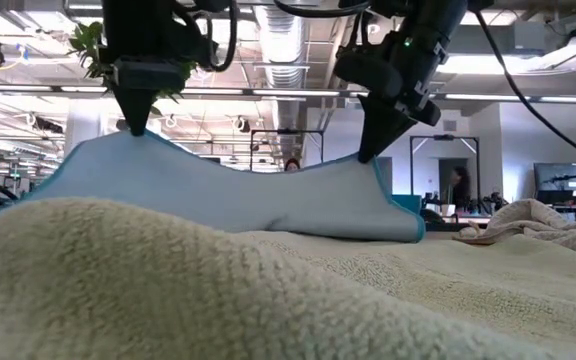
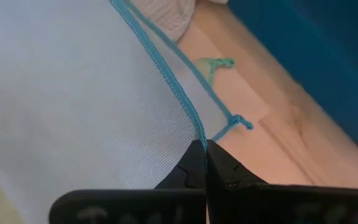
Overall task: Fold microfiber towels
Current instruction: Fold the blue towel
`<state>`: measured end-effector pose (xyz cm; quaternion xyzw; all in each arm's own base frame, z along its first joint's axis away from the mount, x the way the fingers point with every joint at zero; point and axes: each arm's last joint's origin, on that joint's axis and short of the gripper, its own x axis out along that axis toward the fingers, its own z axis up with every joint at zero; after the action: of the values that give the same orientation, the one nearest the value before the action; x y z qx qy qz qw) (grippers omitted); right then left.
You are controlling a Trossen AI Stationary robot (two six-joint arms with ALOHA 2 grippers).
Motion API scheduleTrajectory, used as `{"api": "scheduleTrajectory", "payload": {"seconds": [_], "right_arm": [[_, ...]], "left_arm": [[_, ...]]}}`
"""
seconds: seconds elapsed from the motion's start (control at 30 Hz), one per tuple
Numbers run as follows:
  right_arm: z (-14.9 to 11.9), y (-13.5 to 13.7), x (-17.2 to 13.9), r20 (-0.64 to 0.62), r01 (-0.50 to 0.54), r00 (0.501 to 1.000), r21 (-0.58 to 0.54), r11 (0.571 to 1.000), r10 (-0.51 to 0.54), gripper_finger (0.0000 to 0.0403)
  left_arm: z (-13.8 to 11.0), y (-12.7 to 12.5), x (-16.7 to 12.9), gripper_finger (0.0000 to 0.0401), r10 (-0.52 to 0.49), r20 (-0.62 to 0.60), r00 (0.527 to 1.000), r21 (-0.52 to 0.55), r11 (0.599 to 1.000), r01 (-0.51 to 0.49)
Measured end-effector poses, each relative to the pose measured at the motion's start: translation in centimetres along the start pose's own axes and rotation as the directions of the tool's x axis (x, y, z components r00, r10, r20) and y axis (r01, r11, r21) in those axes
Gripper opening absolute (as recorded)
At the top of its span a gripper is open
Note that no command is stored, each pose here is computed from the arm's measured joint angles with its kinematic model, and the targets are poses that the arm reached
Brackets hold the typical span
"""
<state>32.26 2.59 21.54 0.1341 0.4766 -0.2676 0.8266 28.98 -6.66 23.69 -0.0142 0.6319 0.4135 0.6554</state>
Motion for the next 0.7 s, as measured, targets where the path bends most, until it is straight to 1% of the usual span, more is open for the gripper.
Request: {"api": "scheduleTrajectory", "payload": {"seconds": [0.17, 0.3, 0.47, 0.57, 0.7], "right_arm": [[0.1, -0.1, 0.1, 0.000, 0.003, 1.000, -0.022, 1.000, -0.003, 0.0006], [0.1, -0.1, 0.1, -0.001, 0.001, 1.000, -0.038, 0.999, -0.001, 0.0008], [0.1, -0.1, 0.1, -0.005, -0.004, 1.000, -0.037, 0.999, 0.004, 0.0032], [0.1, -0.2, 0.1, -0.016, -0.018, 1.000, -0.032, 0.999, 0.017, 0.0051], [0.3, -0.5, 0.2, -0.019, -0.015, 1.000, -0.025, 1.000, 0.015, 0.0074]], "left_arm": [[0.7, 0.5, 0.5, 0.0000, 0.013, -0.005, 1.000, 0.016, 1.000, -0.013], [1.1, 0.9, 0.8, 0.0000, 0.019, -0.014, 1.000, 0.002, 1.000, -0.019], [1.5, 1.2, 1.0, 0.0001, 0.022, -0.021, 1.000, -0.012, 1.000, -0.023], [1.7, 1.3, 1.2, 0.0013, 0.024, -0.026, 0.999, -0.021, 0.999, -0.024], [2.1, 1.7, 1.5, 0.0043, 0.026, -0.034, 0.999, -0.039, 0.999, -0.028]]}}
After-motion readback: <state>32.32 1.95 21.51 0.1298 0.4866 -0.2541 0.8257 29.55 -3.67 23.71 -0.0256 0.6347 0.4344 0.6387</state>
